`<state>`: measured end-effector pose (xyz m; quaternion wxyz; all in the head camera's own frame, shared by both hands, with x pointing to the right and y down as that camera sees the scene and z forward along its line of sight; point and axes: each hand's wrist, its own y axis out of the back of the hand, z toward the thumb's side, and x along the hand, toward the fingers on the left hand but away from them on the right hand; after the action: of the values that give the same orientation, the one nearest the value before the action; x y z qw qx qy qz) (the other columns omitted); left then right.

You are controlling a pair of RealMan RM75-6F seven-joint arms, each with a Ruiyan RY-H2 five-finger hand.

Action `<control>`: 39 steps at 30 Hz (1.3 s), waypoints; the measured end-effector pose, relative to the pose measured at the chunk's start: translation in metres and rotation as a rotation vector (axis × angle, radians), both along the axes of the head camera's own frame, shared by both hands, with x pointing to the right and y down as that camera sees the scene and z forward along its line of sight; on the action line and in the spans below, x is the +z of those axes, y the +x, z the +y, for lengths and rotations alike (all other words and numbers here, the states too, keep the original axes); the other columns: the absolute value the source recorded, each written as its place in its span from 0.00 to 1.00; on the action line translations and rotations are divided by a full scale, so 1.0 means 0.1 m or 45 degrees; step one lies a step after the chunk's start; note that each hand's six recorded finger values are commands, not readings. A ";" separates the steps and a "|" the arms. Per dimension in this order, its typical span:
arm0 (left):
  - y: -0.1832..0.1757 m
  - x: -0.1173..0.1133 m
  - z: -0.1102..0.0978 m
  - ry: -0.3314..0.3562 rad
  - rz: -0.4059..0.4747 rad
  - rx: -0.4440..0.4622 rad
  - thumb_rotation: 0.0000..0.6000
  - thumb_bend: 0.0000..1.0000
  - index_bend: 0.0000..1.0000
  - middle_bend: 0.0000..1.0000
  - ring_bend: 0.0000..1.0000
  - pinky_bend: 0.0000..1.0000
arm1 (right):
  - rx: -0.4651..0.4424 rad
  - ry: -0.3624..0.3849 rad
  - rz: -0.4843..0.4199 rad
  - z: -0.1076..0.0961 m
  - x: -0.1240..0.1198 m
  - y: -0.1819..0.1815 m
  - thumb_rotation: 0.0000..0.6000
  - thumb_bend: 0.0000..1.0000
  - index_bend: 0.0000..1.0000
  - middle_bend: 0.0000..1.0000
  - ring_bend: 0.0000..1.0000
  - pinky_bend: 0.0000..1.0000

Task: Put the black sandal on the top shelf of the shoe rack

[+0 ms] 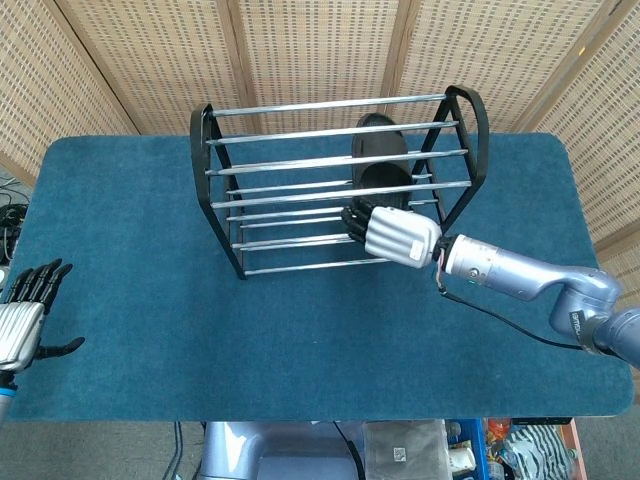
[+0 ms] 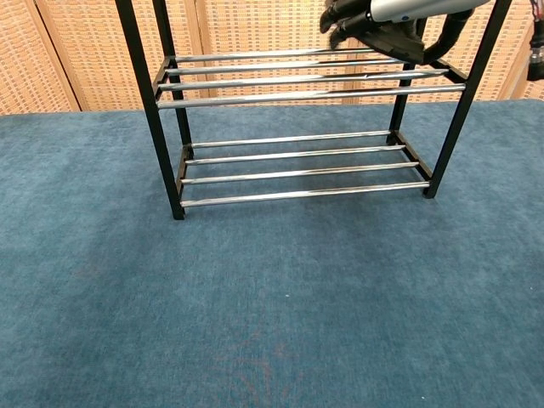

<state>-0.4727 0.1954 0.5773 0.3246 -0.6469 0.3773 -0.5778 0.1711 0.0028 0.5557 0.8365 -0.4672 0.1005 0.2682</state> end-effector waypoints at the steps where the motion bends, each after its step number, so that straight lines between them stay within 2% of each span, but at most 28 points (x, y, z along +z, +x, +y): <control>1: 0.00 0.00 0.00 0.001 0.001 0.002 1.00 0.14 0.00 0.00 0.00 0.00 | 0.012 0.013 0.010 0.00 0.00 0.00 1.00 0.00 0.00 0.00 0.00 0.00; 5: 0.01 -0.03 0.01 0.011 0.005 0.005 1.00 0.14 0.00 0.00 0.00 0.00 | 0.062 0.057 0.029 0.11 -0.03 -0.01 1.00 0.00 0.00 0.00 0.00 0.00; 13: 0.02 -0.08 0.04 0.026 0.024 0.014 1.00 0.14 0.00 0.00 0.00 0.00 | 0.078 -0.002 -0.089 0.69 -0.29 0.00 1.00 0.00 0.00 0.00 0.00 0.00; 18: 0.02 -0.12 0.06 0.045 0.026 0.020 1.00 0.14 0.00 0.00 0.00 0.00 | 0.122 -0.040 -0.188 0.99 -0.41 0.24 1.00 0.00 0.00 0.00 0.00 0.00; 22: 0.03 -0.14 0.06 0.075 0.008 0.024 1.00 0.14 0.00 0.00 0.00 0.00 | 0.235 -0.097 -0.265 1.19 -0.44 0.51 1.00 0.00 0.00 0.00 0.00 0.00; 25: 0.09 -0.16 0.07 0.119 0.010 0.038 1.00 0.14 0.00 0.00 0.00 0.00 | 0.398 -0.158 -0.341 1.31 -0.42 0.79 1.00 0.00 0.00 0.00 0.00 0.00; 32: 0.25 -0.20 0.15 0.213 0.006 0.092 1.00 0.14 0.00 0.00 0.00 0.00 | 1.071 -0.317 -0.531 1.61 -0.13 1.81 1.00 0.00 0.00 0.00 0.00 0.00; 35: 0.30 -0.20 0.18 0.227 0.009 0.106 1.00 0.14 0.00 0.00 0.00 0.00 | 1.326 -0.348 -0.576 1.78 -0.02 2.16 1.00 0.00 0.00 0.00 0.00 0.00; 39: 0.32 -0.19 0.21 0.225 0.009 0.109 1.00 0.14 0.00 0.00 0.00 0.00 | 1.591 -0.361 -0.672 2.00 0.03 2.45 1.00 0.00 0.00 0.00 0.00 0.00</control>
<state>-0.4408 0.2166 0.5583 0.4034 -0.6334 0.3999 -0.5255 0.4165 0.2030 0.5586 0.4526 -0.5918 -0.3601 0.5615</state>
